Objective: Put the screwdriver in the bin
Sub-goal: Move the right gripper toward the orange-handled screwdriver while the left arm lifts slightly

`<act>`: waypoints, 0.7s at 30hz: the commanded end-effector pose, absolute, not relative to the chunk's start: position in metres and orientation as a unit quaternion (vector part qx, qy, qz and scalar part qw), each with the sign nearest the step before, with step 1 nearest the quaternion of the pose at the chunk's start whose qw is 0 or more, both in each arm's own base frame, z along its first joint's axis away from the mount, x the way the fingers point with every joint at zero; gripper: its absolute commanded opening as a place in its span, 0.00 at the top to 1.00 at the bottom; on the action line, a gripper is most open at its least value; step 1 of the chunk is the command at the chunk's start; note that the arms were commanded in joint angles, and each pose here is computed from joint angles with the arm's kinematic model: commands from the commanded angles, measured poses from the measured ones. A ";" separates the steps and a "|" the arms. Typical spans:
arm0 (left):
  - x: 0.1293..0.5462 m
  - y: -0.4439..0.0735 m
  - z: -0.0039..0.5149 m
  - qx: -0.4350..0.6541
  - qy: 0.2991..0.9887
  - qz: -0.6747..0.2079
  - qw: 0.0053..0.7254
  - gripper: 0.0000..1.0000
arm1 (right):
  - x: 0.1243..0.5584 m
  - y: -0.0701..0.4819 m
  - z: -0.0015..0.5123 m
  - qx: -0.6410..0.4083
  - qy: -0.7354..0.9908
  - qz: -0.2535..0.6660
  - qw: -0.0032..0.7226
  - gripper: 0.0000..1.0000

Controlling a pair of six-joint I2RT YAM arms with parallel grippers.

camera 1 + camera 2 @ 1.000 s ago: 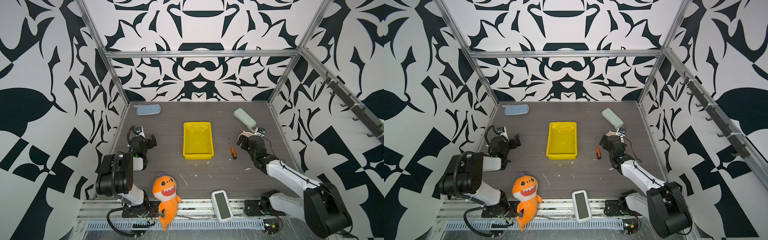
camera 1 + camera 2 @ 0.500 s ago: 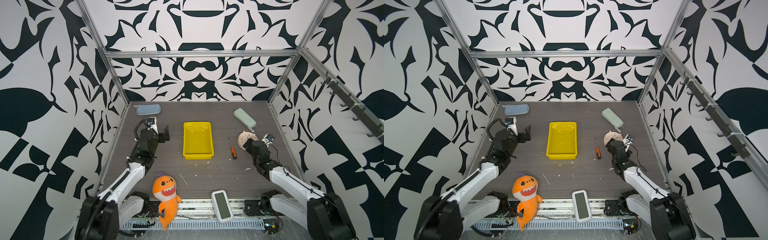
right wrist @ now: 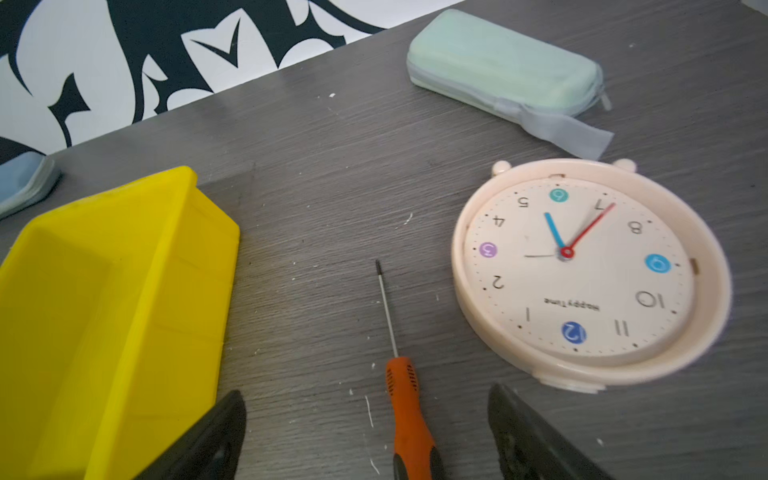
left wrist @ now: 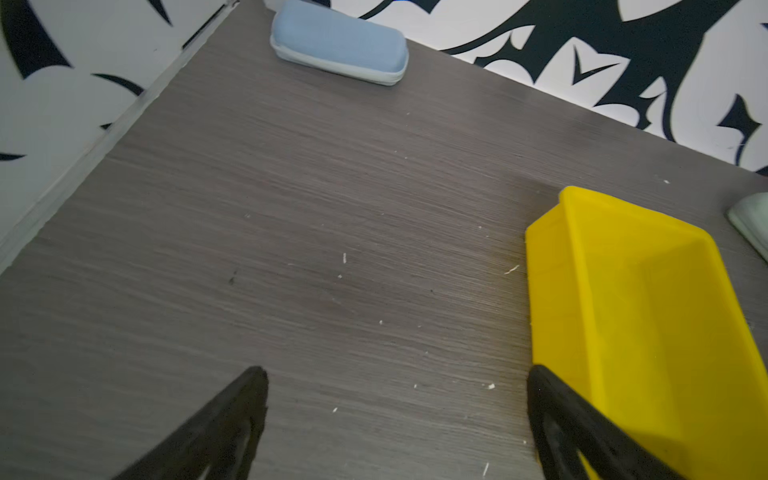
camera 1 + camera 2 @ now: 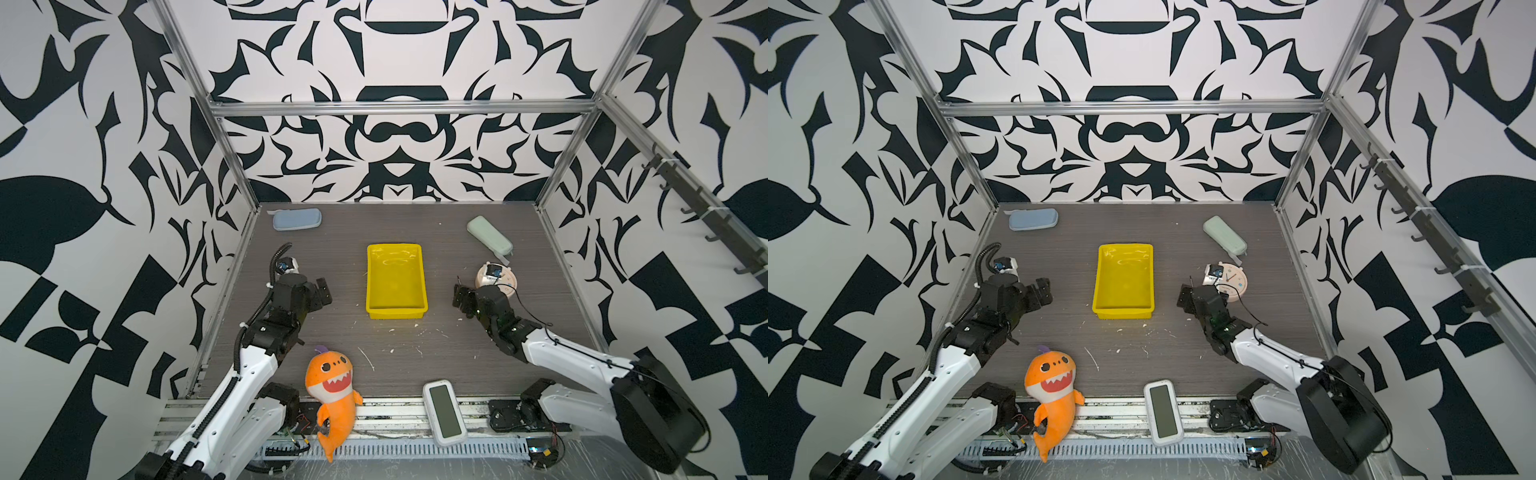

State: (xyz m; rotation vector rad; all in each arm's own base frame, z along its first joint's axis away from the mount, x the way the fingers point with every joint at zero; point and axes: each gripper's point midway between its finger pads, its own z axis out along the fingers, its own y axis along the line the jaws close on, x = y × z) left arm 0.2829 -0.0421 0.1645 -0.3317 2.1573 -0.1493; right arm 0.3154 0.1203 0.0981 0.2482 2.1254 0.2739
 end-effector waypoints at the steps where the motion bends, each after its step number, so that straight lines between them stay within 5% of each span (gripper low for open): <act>1: 0.268 -0.019 0.151 -0.199 0.872 -0.025 0.447 0.00 | 0.331 0.141 0.117 0.075 0.860 0.132 0.487 0.06; 11: 0.225 0.038 0.129 -0.370 0.816 0.055 0.441 0.00 | 0.345 0.148 0.104 0.054 0.887 0.092 0.450 0.06; 21: 0.232 0.031 0.125 -0.362 0.816 0.033 0.448 0.00 | 0.352 0.158 0.078 0.054 0.920 0.071 0.382 0.07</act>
